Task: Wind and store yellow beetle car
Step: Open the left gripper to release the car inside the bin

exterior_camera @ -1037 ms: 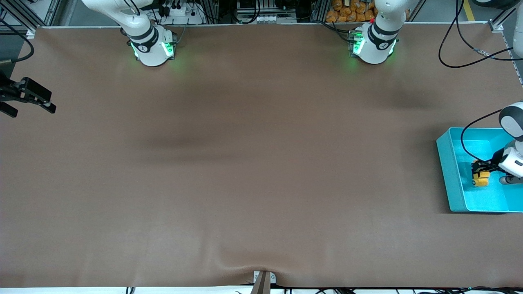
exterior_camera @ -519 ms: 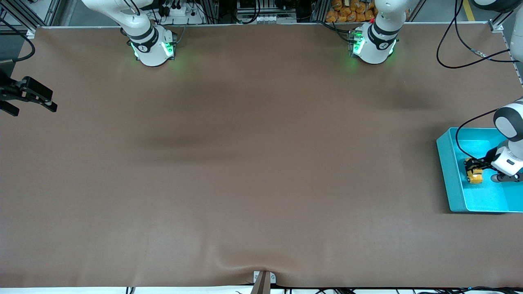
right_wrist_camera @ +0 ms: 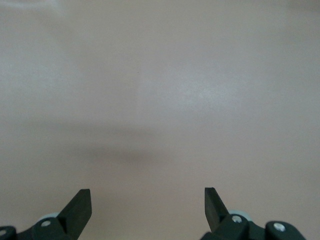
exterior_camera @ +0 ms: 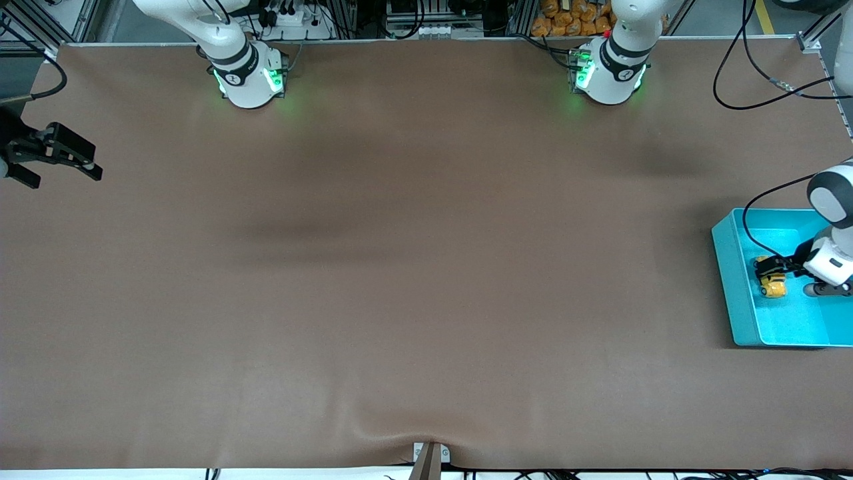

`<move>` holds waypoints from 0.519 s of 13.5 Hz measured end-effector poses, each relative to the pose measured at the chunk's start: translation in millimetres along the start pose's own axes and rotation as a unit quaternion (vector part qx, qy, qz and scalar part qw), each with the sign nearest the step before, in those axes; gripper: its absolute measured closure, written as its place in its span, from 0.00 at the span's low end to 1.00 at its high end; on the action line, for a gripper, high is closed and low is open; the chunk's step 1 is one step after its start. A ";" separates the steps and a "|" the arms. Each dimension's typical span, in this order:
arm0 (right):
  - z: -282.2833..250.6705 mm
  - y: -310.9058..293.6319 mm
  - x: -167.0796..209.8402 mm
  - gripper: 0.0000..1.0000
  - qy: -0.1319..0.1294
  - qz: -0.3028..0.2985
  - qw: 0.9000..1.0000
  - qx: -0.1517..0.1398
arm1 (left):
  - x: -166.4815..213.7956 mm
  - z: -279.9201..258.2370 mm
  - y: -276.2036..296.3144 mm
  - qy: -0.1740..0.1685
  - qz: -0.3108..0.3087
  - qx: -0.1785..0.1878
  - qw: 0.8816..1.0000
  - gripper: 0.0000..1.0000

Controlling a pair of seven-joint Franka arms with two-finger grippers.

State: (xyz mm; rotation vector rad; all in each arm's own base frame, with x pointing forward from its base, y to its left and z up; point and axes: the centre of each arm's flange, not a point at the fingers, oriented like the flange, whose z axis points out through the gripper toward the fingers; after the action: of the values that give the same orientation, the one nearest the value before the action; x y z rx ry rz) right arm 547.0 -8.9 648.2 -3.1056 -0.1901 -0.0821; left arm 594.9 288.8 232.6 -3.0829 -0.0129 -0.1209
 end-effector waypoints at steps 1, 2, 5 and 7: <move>0.0 0.0 0.0 0.00 0.000 0.000 1.000 0.000 | 4.0 -17.7 5.5 -0.001 0.005 -0.001 1.000 0.00; -0.1 0.3 -0.1 0.00 0.000 0.000 1.000 0.000 | 7.2 -37.2 11.2 -0.004 0.010 -0.002 1.000 0.00; 0.0 1.2 -0.3 0.00 -0.001 0.001 1.000 0.000 | 13.4 -94.8 33.2 -0.012 -0.002 -0.003 1.000 0.00; 0.2 2.5 -0.8 0.00 -0.002 0.003 1.000 0.000 | 15.9 -127.6 56.8 -0.023 -0.018 -0.005 1.000 0.00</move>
State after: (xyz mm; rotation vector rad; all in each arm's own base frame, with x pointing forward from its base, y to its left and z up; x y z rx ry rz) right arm 546.6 -11.4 647.9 -3.1059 -0.1821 -0.0764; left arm 601.3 225.0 357.7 -3.0947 -0.0686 -0.0531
